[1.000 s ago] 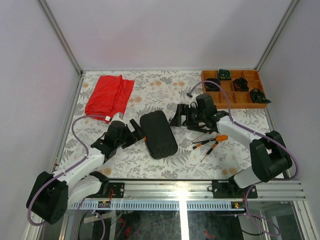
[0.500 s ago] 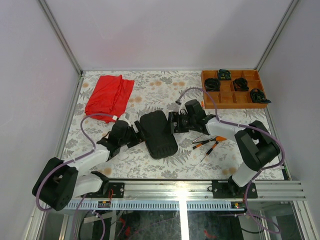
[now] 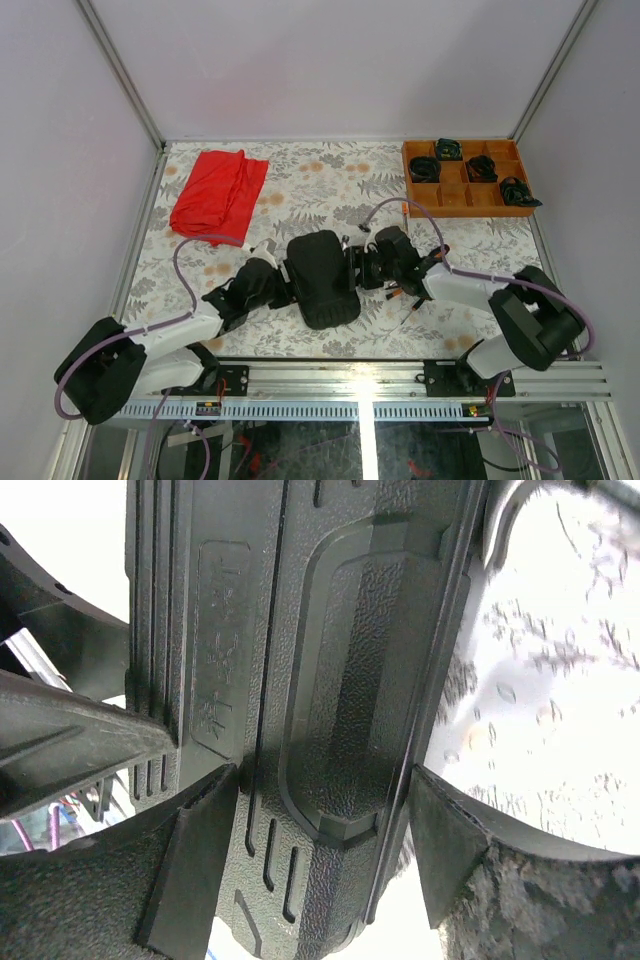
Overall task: Sort the tools into containers
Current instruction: Move the storage box to the center of the board.
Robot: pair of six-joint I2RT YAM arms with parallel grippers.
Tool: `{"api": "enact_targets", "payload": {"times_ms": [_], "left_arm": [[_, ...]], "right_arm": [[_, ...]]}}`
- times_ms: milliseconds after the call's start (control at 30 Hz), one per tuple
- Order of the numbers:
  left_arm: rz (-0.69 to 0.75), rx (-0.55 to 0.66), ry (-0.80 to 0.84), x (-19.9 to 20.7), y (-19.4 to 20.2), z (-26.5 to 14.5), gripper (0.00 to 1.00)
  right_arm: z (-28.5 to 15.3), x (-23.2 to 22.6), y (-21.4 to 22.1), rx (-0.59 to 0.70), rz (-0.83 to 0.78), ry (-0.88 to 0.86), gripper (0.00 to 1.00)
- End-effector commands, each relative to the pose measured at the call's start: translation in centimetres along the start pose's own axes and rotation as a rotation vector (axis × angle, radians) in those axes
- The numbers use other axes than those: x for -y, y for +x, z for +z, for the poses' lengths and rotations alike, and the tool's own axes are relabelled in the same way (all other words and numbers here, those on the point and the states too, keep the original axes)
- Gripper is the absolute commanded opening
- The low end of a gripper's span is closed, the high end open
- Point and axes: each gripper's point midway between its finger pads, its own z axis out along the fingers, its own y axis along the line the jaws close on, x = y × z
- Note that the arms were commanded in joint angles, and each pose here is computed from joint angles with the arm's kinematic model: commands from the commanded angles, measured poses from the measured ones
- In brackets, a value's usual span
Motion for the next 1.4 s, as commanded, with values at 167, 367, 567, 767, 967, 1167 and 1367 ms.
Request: {"api": "enact_targets", "payload": {"times_ms": [167, 367, 567, 767, 967, 1167, 1367], "left_arm": [[0.012, -0.054, 0.108, 3.1, 3.2, -1.5, 0.68], [0.030, 0.040, 0.010, 2.9, 0.5, -2.6, 0.80], [0.050, 0.142, -0.068, 2.4, -2.1, -5.0, 0.91], [0.030, 0.196, -0.068, 1.7, -3.4, -6.7, 0.90], [-0.005, 0.159, 0.010, 2.0, -2.6, -5.9, 0.80], [-0.039, 0.105, 0.062, 2.5, -1.4, -4.4, 0.72], [-0.074, 0.058, 0.074, 2.3, -0.3, -2.8, 0.68]], "right_arm": [[-4.5, 2.6, 3.8, 0.008, -0.067, 0.157, 0.72], [-6.0, 2.5, 3.2, 0.050, -0.084, 0.183, 0.79], [-7.8, 1.0, 0.6, 0.141, -0.113, 0.177, 0.90], [-8.0, -0.3, -0.7, 0.173, -0.140, 0.138, 0.91], [-6.7, -1.6, -1.0, 0.140, -0.151, 0.069, 0.87], [-5.5, -1.4, -1.3, 0.112, -0.160, 0.082, 0.83], [-4.7, -0.3, -0.6, 0.080, -0.123, 0.120, 0.77]]}}
